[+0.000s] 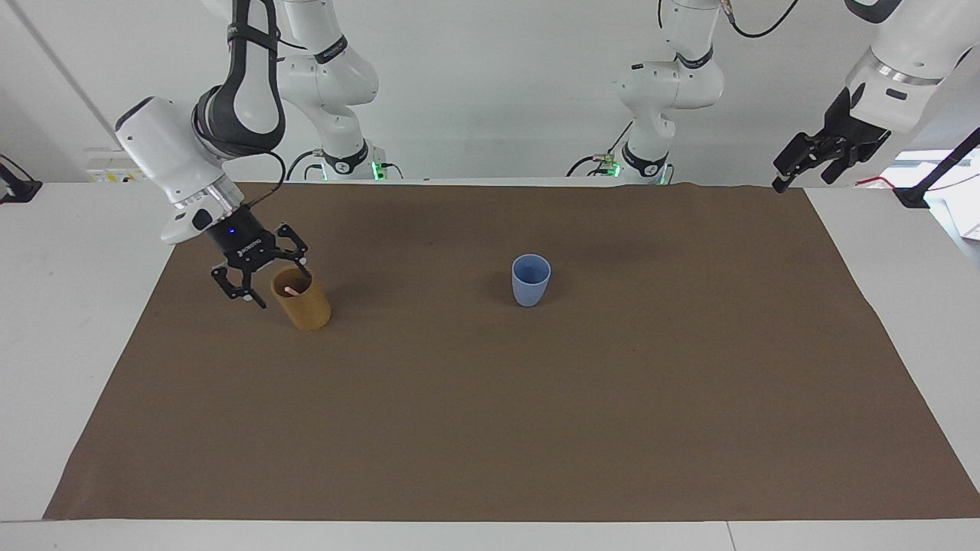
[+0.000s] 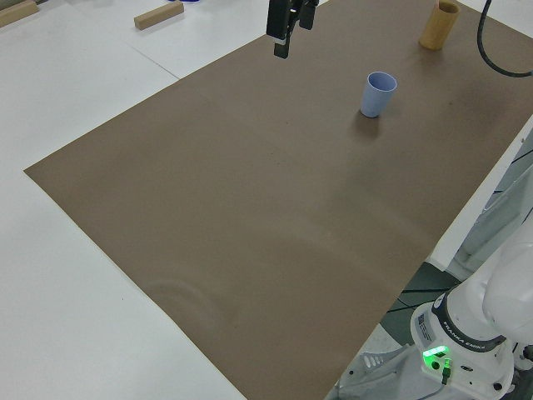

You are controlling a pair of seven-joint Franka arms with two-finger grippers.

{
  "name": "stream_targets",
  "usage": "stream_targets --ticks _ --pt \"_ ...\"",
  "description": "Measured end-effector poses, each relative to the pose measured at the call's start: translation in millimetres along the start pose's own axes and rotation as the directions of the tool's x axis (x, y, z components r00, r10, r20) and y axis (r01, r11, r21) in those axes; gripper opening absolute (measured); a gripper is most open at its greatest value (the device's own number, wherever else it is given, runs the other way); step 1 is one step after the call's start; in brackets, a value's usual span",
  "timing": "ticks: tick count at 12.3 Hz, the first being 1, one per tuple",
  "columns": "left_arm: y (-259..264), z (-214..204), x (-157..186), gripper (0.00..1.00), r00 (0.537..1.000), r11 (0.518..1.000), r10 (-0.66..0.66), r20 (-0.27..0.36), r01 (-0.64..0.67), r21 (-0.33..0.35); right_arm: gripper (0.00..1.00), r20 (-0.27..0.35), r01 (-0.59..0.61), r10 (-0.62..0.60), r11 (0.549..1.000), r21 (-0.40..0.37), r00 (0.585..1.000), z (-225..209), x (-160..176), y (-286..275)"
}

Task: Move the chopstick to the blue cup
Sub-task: 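Reach the right gripper to the pink chopstick while the left gripper withdraws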

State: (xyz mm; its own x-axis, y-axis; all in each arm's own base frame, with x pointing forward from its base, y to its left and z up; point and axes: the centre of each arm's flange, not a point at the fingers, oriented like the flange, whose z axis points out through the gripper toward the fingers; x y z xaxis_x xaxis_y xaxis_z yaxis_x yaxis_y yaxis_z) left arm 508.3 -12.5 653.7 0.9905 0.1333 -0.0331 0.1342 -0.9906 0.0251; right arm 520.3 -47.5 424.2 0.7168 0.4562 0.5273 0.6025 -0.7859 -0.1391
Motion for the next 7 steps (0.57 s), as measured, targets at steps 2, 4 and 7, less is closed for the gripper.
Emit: stream_targets --ticks 2,4,7 --pt "3 2 1 1.0 1.0 1.0 0.004 0.004 -0.004 0.002 0.89 -0.024 0.012 -0.012 1.0 -0.007 1.0 9 -7 5" --pt "6 2 1 1.0 1.0 1.0 0.01 0.004 -0.01 0.003 0.66 -0.024 0.012 -0.012 1.0 -0.007 1.0 18 -11 9" --pt "6 2 0 1.0 1.0 1.0 0.011 0.005 -0.011 0.003 0.52 -0.022 0.013 -0.013 1.0 0.0 1.0 20 -11 8"
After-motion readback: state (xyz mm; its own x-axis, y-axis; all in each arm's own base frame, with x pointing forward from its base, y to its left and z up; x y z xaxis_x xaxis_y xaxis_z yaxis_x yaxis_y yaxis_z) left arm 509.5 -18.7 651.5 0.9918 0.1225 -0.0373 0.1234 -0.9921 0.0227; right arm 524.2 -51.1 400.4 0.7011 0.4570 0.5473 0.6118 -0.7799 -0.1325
